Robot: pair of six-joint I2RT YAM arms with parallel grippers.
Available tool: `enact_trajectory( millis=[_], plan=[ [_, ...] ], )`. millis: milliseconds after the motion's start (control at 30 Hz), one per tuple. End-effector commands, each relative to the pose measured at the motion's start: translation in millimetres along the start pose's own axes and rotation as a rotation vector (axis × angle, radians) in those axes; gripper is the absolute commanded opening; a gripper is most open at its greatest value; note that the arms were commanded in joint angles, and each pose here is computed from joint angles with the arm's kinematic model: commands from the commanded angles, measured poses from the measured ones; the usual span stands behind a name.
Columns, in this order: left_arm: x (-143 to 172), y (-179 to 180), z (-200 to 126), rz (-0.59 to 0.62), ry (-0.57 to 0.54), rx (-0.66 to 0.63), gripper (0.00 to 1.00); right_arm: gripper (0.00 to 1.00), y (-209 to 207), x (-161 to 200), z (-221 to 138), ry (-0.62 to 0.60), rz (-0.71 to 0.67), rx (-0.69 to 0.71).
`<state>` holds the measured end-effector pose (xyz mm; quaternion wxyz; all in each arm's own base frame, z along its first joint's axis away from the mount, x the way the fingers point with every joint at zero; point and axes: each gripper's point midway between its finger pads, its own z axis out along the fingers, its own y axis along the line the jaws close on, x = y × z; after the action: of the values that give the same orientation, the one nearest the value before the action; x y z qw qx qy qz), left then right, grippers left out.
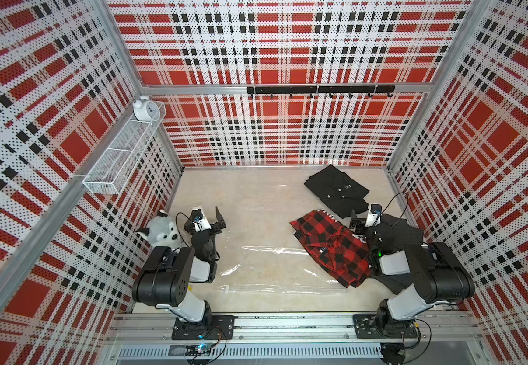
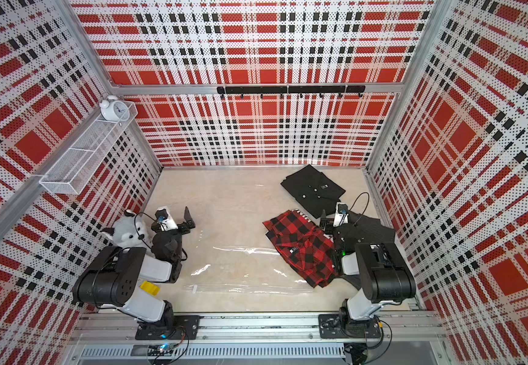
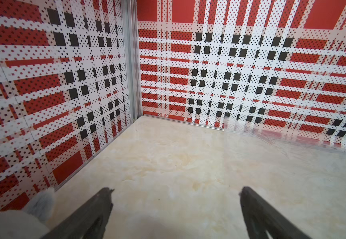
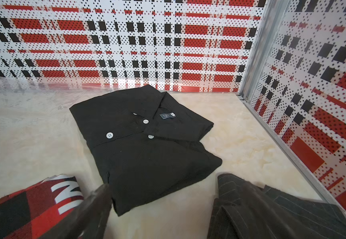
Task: Place the folded shirt into the vacuum bag
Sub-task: Move the shirt to the center of the board.
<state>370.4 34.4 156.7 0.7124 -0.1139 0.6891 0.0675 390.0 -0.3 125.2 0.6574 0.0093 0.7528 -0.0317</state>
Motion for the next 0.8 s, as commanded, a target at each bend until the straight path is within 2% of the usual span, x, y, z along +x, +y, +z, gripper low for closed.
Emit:
enact_trajectory(
  millis=[0,767],
  plan=[
    [-1.5,-0.2,-1.4,0.004,-0.012,-0.002,0.98,1.00,1.4,-5.1,-0.3,-0.014,-0.005,-0.005],
    [-1.7,0.0,-1.4,0.004,-0.013,-0.003,0.98,1.00,1.9,-5.4,0.5,-0.012,-0.002,-0.012]
  ],
)
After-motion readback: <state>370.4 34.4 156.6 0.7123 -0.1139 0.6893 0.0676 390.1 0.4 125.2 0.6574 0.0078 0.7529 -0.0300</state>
